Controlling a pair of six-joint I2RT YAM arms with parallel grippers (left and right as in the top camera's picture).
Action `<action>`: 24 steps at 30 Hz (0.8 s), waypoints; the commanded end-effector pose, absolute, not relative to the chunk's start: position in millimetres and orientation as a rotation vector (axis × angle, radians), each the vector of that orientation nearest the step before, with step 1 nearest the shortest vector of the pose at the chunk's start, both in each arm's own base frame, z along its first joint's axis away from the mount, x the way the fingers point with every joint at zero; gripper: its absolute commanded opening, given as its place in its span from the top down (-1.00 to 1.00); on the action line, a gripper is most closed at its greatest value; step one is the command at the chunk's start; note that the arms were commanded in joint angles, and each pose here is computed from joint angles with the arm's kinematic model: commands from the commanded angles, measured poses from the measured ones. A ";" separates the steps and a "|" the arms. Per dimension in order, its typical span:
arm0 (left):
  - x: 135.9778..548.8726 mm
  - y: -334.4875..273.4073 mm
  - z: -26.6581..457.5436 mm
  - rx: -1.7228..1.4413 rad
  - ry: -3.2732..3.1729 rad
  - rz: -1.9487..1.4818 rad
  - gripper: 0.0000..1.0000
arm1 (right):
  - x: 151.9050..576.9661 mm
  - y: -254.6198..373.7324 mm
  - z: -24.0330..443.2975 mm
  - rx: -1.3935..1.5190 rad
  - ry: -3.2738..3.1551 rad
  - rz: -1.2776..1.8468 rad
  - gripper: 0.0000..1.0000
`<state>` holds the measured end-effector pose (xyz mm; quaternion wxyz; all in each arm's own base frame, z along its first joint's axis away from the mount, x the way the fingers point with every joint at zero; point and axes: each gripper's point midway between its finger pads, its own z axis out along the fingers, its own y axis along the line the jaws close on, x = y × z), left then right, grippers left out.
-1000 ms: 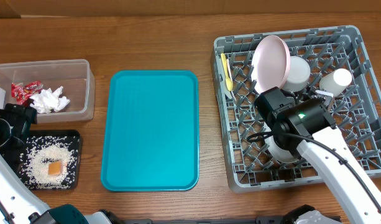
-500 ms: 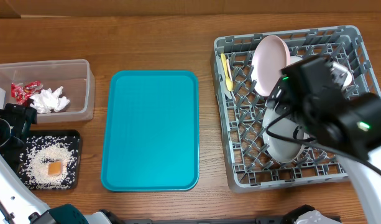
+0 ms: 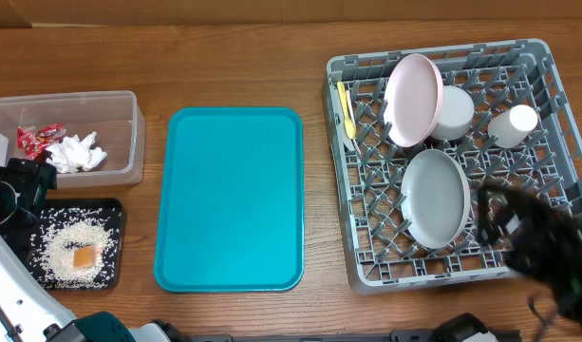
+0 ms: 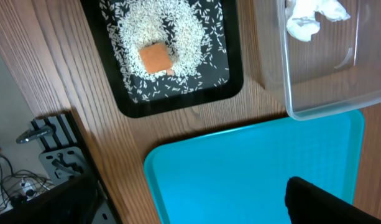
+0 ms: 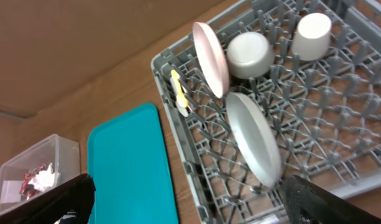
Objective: Sort waste into correct bins and load items into the dishwasher rack
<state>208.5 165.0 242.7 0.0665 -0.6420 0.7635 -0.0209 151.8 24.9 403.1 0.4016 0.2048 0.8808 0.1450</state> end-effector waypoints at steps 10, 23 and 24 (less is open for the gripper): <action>207.2 166.9 241.8 -1.959 2.287 -0.053 -1.00 | 119.5 29.1 362.7 0.502 2.302 0.462 -1.00; 207.2 166.9 241.8 -1.959 2.287 -0.053 -1.00 | 117.2 23.3 363.4 0.501 2.284 0.434 -1.00; 207.2 166.9 241.8 -1.959 2.287 -0.053 -1.00 | 115.9 19.3 363.0 0.528 2.270 0.423 -1.00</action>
